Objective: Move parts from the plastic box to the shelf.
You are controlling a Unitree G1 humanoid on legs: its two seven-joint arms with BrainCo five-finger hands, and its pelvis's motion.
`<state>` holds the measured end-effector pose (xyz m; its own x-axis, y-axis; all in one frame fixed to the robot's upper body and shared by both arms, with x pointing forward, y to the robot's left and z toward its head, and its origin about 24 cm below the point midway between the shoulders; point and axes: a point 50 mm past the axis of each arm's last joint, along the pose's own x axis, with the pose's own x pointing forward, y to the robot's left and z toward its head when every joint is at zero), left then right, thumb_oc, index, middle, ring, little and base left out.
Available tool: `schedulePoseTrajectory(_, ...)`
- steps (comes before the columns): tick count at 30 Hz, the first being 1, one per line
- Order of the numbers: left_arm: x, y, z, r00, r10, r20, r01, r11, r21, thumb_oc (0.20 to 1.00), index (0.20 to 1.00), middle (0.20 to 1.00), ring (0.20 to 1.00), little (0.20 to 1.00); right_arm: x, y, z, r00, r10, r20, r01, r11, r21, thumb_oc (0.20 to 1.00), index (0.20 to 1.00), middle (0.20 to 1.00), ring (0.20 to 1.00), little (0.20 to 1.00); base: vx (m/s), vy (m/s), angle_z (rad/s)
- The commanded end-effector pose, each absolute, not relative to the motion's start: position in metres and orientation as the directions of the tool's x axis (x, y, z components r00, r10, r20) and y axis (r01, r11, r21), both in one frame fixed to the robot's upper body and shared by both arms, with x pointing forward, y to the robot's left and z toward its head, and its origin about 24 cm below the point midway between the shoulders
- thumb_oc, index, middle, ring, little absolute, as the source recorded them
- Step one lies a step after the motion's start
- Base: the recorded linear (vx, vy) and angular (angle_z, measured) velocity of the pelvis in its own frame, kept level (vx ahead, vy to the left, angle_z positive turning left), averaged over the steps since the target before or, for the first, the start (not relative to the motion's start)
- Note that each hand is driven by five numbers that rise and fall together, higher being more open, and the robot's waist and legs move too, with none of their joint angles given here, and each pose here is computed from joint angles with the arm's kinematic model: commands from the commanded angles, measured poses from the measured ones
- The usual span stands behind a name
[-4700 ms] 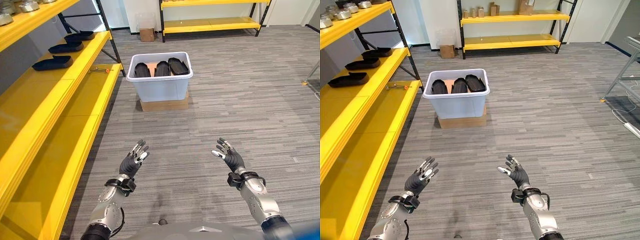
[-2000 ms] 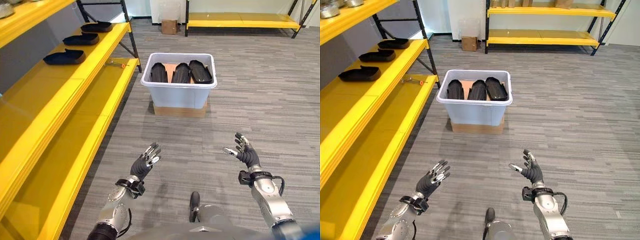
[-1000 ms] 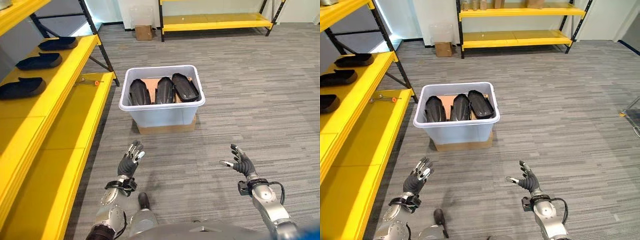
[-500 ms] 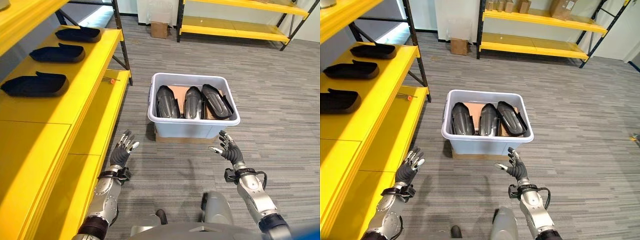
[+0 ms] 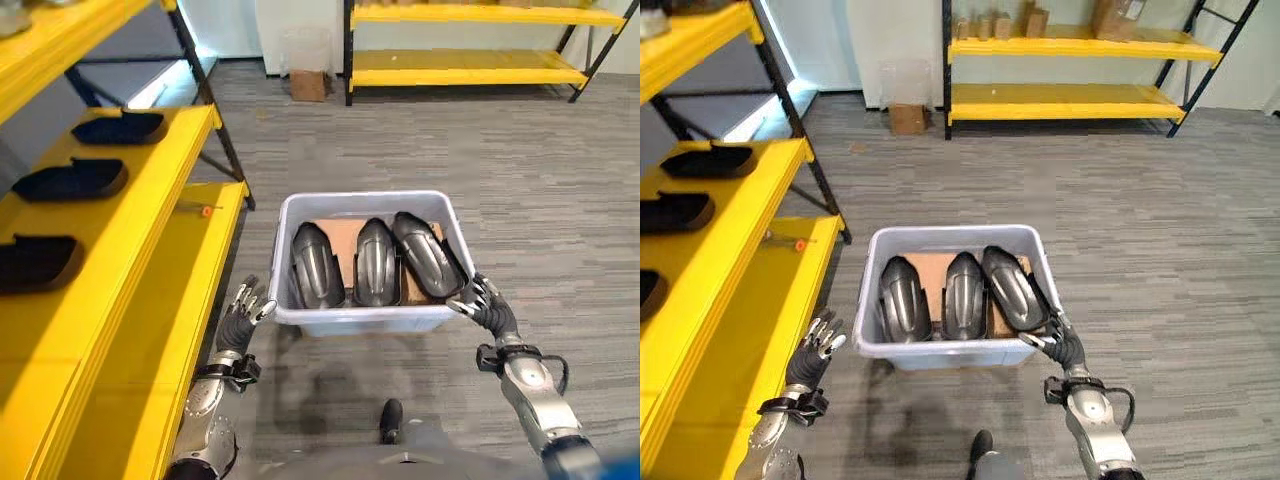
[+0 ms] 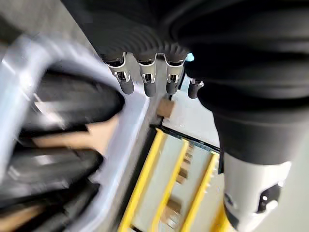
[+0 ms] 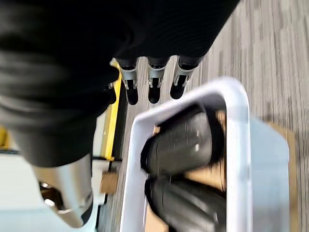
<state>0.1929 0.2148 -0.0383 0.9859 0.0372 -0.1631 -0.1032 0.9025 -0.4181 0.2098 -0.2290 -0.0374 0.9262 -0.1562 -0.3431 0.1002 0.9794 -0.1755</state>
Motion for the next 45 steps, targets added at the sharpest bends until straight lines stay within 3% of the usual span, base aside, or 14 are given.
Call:
schedulePoseTrajectory(1, 0.209, 0.222, -0.010, 0.999, 0.038, 0.002, -0.034, 0.910, -0.413, 1.000, 1.000, 1.000, 1.000, 1.000, 0.227, -0.229, -0.015, 0.968, -0.117, -0.222, 0.070, 0.976, -0.206, 1.000, 1.000, 1.000, 1.000, 1.000, 0.30, -0.493, -0.34)
schedulePoseTrajectory(10, 0.211, 0.218, -0.004, 0.997, -0.010, 0.073, 0.042, 0.888, -0.457, 1.000, 1.000, 1.000, 1.000, 1.000, 0.229, -0.228, -0.011, 0.975, -0.090, -0.204, 0.046, 0.977, -0.209, 1.000, 1.000, 1.000, 1.000, 1.000, 0.18, -0.081, -0.25)
schedulePoseTrajectory(29, 0.199, 0.227, -0.021, 0.999, -0.022, -0.036, 0.005, 0.908, -0.419, 1.000, 1.000, 1.000, 1.000, 1.000, 0.230, -0.207, -0.017, 0.968, -0.029, -0.249, -0.017, 0.983, -0.182, 1.000, 1.000, 1.000, 1.000, 1.000, 0.06, 0.104, -0.07)
schedulePoseTrajectory(37, 0.198, 0.226, -0.021, 0.999, -0.028, -0.046, 0.006, 0.905, -0.426, 1.000, 1.000, 1.000, 1.000, 1.000, 0.234, -0.199, -0.032, 0.928, 0.026, -0.372, -0.094, 0.982, -0.165, 1.000, 1.000, 1.000, 1.000, 1.000, 0.00, -0.008, 0.04)
schedulePoseTrajectory(45, 0.227, 0.221, 0.007, 0.994, -0.073, 0.085, 0.102, 0.898, -0.427, 1.000, 1.000, 1.000, 1.000, 1.000, 0.257, -0.192, -0.037, 0.892, 0.068, -0.447, -0.191, 0.953, -0.235, 1.000, 1.000, 1.000, 1.000, 1.000, -0.13, -0.020, 0.12)
